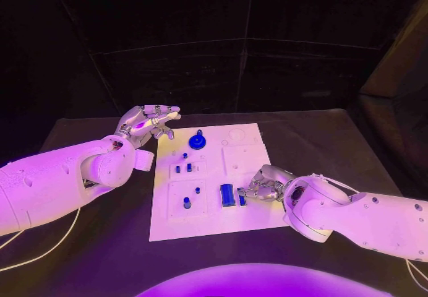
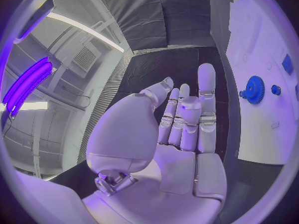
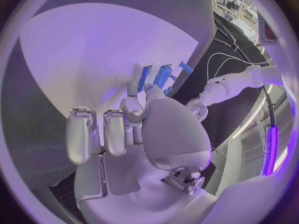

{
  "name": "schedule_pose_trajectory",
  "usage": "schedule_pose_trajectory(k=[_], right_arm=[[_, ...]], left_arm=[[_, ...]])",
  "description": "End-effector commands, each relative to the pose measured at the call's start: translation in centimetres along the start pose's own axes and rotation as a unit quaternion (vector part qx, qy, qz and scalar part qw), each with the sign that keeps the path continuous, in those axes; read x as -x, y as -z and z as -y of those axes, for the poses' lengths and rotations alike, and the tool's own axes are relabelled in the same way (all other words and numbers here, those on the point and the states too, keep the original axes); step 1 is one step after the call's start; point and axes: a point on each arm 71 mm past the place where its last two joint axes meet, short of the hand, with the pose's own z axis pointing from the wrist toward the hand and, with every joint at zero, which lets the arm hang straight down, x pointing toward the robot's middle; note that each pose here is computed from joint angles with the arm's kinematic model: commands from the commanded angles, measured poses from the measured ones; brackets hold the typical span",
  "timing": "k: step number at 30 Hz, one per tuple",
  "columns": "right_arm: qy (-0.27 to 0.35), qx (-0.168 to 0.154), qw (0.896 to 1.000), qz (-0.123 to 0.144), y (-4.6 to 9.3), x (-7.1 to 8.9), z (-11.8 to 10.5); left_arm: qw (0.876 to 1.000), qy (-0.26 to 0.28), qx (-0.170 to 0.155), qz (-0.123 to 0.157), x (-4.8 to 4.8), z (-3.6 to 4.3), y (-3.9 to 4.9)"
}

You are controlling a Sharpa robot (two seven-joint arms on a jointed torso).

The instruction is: Assemble the parts on the task board

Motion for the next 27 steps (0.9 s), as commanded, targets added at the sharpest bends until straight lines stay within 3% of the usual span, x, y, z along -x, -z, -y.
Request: schedule_pose_trajectory(k=[1, 13, 19, 24, 27], right_arm=[[0.009, -0.003, 1.000, 0.003, -0.1, 0.1, 0.0], [0.017, 0.015, 1.000, 0.006, 0.2, 0.3, 0.0], [-0.037, 0.056, 0.998, 0.011, 0.5, 0.9, 0.3], [-0.153, 0.107, 0.982, 0.021, 0.1, 2.1, 0.7], [-0.239, 0.134, 0.961, 0.037, -0.8, 3.8, 1.2]], left_arm=[[1.000, 0.004, -0.003, -0.006, -0.16, 0.13, -0.06], [1.000, 0.004, -0.002, -0.006, -0.16, 0.10, -0.09], [1.000, 0.004, -0.003, -0.005, -0.09, 0.09, -0.14], [1.000, 0.002, -0.005, -0.003, 0.11, 0.05, -0.26], [1.000, 0.000, -0.007, 0.002, 0.36, -0.04, -0.32]])
